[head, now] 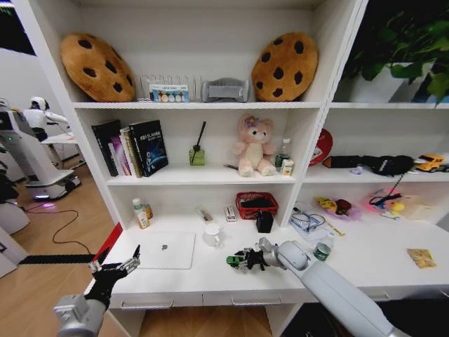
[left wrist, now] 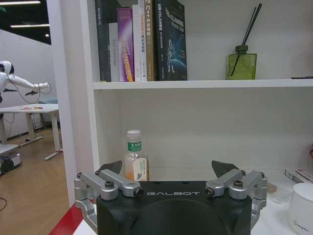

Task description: Organize the objects on the table.

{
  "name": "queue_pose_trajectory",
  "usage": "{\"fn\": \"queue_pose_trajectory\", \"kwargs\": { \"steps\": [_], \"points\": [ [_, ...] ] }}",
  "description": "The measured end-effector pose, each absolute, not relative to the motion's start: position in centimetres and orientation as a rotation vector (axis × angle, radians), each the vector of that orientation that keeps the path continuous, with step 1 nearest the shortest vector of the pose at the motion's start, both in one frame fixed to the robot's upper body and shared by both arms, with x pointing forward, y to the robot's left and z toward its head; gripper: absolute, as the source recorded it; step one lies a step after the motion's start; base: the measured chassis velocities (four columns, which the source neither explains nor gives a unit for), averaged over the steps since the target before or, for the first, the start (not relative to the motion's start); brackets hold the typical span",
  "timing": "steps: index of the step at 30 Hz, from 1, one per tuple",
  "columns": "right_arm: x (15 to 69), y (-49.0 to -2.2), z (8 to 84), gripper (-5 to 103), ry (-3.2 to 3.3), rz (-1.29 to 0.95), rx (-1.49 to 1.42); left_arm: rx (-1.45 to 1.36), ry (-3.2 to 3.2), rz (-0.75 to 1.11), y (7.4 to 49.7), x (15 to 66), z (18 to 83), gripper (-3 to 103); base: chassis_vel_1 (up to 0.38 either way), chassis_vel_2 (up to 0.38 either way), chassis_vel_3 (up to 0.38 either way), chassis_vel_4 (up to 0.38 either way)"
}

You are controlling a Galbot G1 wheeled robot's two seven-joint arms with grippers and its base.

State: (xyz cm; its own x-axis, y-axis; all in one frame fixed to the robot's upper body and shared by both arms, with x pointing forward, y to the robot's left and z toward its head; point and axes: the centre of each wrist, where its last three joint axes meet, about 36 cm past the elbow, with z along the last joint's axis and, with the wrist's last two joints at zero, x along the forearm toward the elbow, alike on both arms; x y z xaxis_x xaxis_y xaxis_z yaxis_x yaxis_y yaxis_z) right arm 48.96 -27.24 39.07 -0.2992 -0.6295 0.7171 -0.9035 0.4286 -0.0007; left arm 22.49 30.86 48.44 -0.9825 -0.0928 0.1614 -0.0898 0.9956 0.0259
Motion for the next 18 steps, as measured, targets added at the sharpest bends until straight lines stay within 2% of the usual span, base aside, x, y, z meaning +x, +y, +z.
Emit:
{"fn": "queue_pose_trajectory", "kwargs": {
  "steps": [6, 9, 18],
  "points": [
    [49.0, -27.1, 39.0, 53, -2.033, 0.550, 1.294, 0.137, -2.975, -0.028, 30.9, 22.5, 48.4, 100, 0.000, 0.000, 0.000, 0.000],
    [49.0, -27.2, 39.0, 37, -2.033, 0.556, 1.292, 0.137, -2.975, -0.028, 30.9, 22.5, 48.4, 100, 0.000, 0.000, 0.000, 0.000],
    [48.6, -28.3, 39.5, 34, -2.050, 0.559, 1.267, 0.137, -2.975, -0.028, 30.9, 22.5, 48.4, 100, 0.000, 0.000, 0.000, 0.000]
  ]
}}
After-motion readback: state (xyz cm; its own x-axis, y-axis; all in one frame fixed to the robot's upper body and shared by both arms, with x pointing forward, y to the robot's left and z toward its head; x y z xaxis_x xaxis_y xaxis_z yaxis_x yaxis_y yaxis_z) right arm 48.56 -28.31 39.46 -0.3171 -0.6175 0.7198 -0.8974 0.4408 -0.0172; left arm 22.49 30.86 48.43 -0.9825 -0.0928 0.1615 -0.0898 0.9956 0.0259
